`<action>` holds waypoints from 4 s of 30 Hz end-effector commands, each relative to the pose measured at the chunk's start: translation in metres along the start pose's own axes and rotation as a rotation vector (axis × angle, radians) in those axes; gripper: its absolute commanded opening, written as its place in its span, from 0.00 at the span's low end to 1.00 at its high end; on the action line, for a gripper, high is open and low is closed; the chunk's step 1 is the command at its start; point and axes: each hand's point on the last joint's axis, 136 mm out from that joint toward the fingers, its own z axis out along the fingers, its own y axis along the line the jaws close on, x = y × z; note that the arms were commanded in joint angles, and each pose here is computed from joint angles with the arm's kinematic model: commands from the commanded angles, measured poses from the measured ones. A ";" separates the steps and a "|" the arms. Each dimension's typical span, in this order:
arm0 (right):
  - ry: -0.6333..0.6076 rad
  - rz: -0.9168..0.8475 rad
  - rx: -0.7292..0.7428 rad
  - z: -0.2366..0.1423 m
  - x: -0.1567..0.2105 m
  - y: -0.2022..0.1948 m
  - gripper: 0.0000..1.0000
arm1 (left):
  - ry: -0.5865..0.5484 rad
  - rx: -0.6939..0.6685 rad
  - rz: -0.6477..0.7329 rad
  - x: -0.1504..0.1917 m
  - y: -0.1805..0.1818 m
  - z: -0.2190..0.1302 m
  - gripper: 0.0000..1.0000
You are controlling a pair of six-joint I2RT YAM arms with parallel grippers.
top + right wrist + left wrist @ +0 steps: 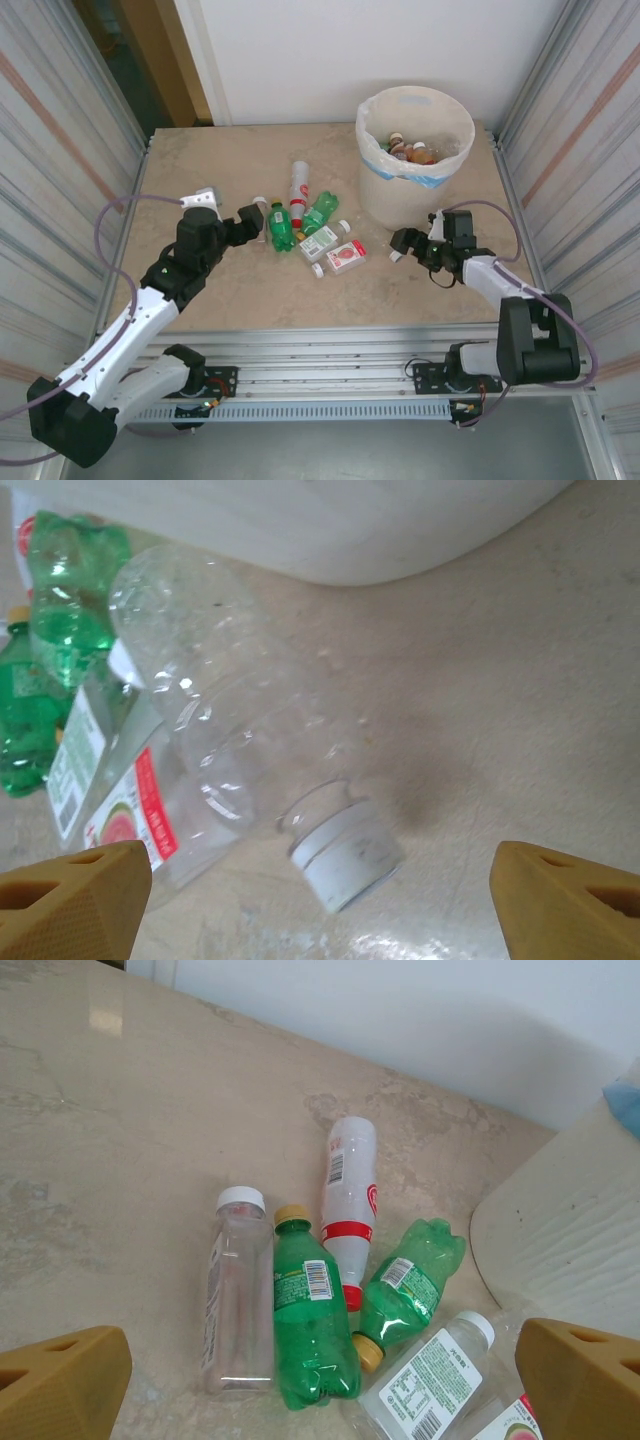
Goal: Put the plastic bottles in the bin
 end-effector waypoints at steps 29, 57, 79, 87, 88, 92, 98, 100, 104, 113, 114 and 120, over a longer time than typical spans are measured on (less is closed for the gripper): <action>-0.001 -0.074 -0.058 0.060 0.007 0.028 0.82 | -0.020 0.011 -0.011 -0.009 -0.004 -0.002 0.99; -0.013 -0.071 0.010 0.060 0.023 0.025 0.52 | -0.023 -0.002 -0.005 -0.010 -0.002 -0.001 0.99; 0.023 -0.139 0.395 -0.007 0.048 -0.019 0.48 | -0.035 0.003 -0.009 -0.012 -0.002 -0.005 0.99; 0.048 -0.174 0.425 0.004 0.045 -0.019 0.59 | -0.033 0.003 -0.009 -0.012 -0.002 -0.005 0.99; 0.051 -0.180 0.421 0.005 0.043 -0.016 0.62 | -0.035 0.002 -0.009 -0.013 -0.002 -0.006 0.99; 0.063 -0.203 0.416 0.015 0.038 -0.012 0.69 | -0.034 -0.003 -0.009 -0.012 -0.001 -0.006 0.99; 0.081 -0.221 0.414 0.029 0.031 -0.009 0.73 | -0.033 -0.004 -0.007 -0.012 0.000 -0.005 0.99; 0.092 -0.218 0.423 0.034 0.030 -0.011 0.71 | -0.034 -0.004 -0.006 -0.012 -0.001 -0.006 0.99; 0.105 -0.211 0.438 0.036 0.030 -0.015 0.62 | -0.039 -0.009 0.001 -0.016 -0.001 -0.007 0.99; 0.060 -0.238 0.456 -0.012 0.024 0.004 0.39 | -0.064 -0.010 0.000 -0.021 0.001 -0.015 0.99; 0.053 -0.242 0.462 -0.023 0.023 0.007 0.37 | -0.071 -0.009 0.000 -0.023 0.000 -0.016 0.99; -0.016 -0.265 0.437 -0.087 0.019 0.036 0.30 | -0.103 0.002 0.010 -0.029 -0.002 -0.020 0.99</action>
